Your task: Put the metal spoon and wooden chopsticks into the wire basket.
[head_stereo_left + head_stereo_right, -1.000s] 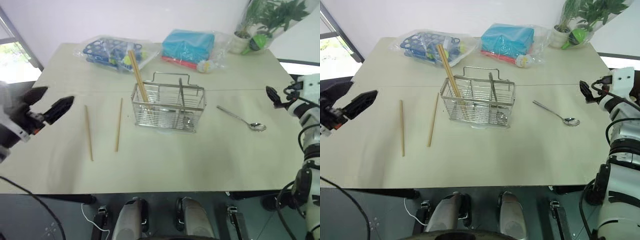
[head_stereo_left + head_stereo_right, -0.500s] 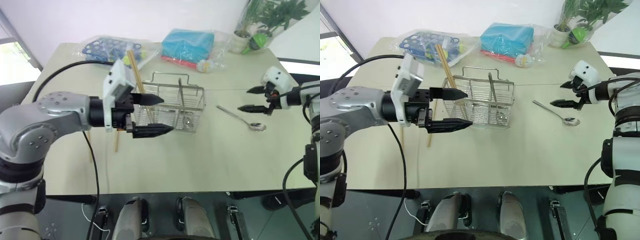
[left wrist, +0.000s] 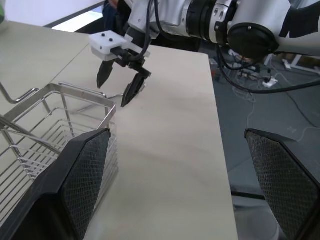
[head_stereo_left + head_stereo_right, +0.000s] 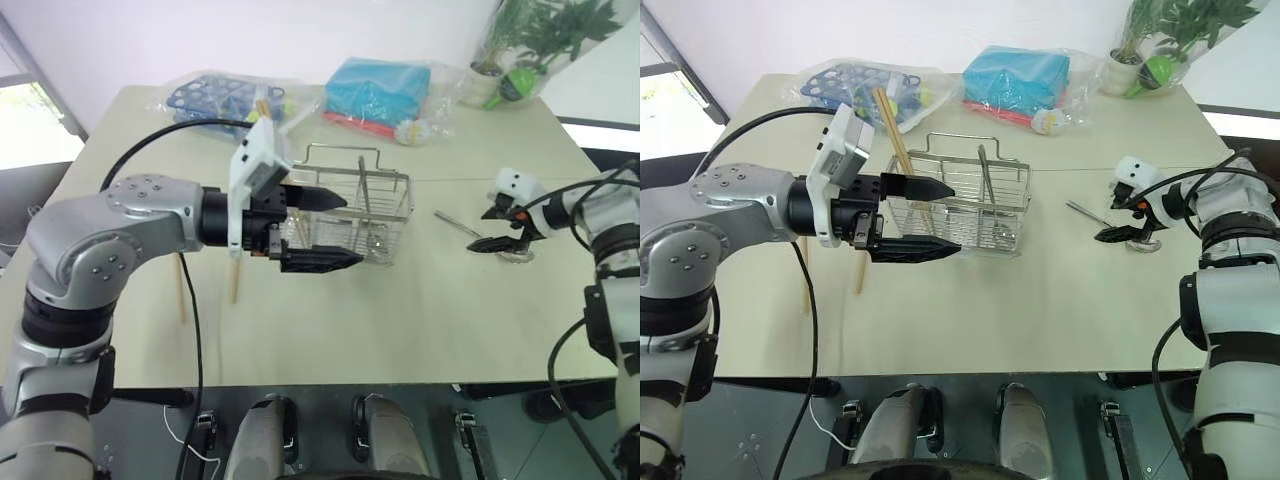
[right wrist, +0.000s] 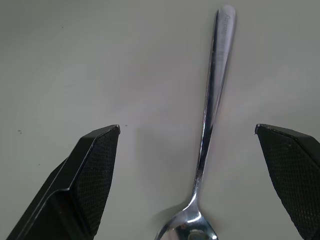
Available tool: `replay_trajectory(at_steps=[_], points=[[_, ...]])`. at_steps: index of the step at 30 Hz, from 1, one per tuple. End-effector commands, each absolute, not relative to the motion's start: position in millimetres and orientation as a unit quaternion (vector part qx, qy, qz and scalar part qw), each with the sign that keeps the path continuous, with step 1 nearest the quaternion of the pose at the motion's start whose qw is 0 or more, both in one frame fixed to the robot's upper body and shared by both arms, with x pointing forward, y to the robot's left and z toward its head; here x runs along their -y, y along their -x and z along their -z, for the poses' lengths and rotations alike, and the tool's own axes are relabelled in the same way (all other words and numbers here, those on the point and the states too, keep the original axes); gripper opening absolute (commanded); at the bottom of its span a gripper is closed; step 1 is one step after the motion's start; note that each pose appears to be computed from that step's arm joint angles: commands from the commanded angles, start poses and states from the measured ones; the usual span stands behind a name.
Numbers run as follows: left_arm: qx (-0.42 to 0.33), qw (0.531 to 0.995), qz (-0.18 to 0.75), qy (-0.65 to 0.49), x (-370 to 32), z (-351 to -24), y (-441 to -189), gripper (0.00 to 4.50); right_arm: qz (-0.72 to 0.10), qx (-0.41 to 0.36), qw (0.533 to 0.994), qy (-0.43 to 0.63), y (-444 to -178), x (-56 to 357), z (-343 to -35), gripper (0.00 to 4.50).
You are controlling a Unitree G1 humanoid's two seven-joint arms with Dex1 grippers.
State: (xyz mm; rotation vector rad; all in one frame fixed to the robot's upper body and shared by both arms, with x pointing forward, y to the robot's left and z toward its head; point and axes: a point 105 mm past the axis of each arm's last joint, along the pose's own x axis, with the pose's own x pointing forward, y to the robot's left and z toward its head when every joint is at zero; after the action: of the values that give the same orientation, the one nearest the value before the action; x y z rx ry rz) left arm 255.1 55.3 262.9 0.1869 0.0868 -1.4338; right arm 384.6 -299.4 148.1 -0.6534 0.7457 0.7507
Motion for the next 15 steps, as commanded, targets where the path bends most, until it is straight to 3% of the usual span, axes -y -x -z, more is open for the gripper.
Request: replay_trajectory(at_steps=[1, 6, 8, 15], points=[[-0.017, 0.748, 0.656, -0.096, -56.1, -275.5, -252.2, 4.5, -0.329, -0.348, 0.821, 0.312, -388.1, 304.1, -155.5, 4.45], [-0.016, 0.751, 0.653, -0.096, -57.3, -276.0, -252.3, 4.5, -0.313, -0.364, 0.818, 0.316, -389.8, 306.1, -154.5, 4.45], [-0.016, 0.753, 0.651, -0.096, -57.6, -276.1, -252.5, 4.5, -0.308, -0.37, 0.819, 0.311, -390.0, 306.0, -154.6, 3.61], [-0.012, 0.754, 0.65, -0.091, -57.6, -279.0, -251.7, 4.5, -0.302, -0.375, 0.824, 0.298, -391.5, 304.0, -154.9, 0.01]])
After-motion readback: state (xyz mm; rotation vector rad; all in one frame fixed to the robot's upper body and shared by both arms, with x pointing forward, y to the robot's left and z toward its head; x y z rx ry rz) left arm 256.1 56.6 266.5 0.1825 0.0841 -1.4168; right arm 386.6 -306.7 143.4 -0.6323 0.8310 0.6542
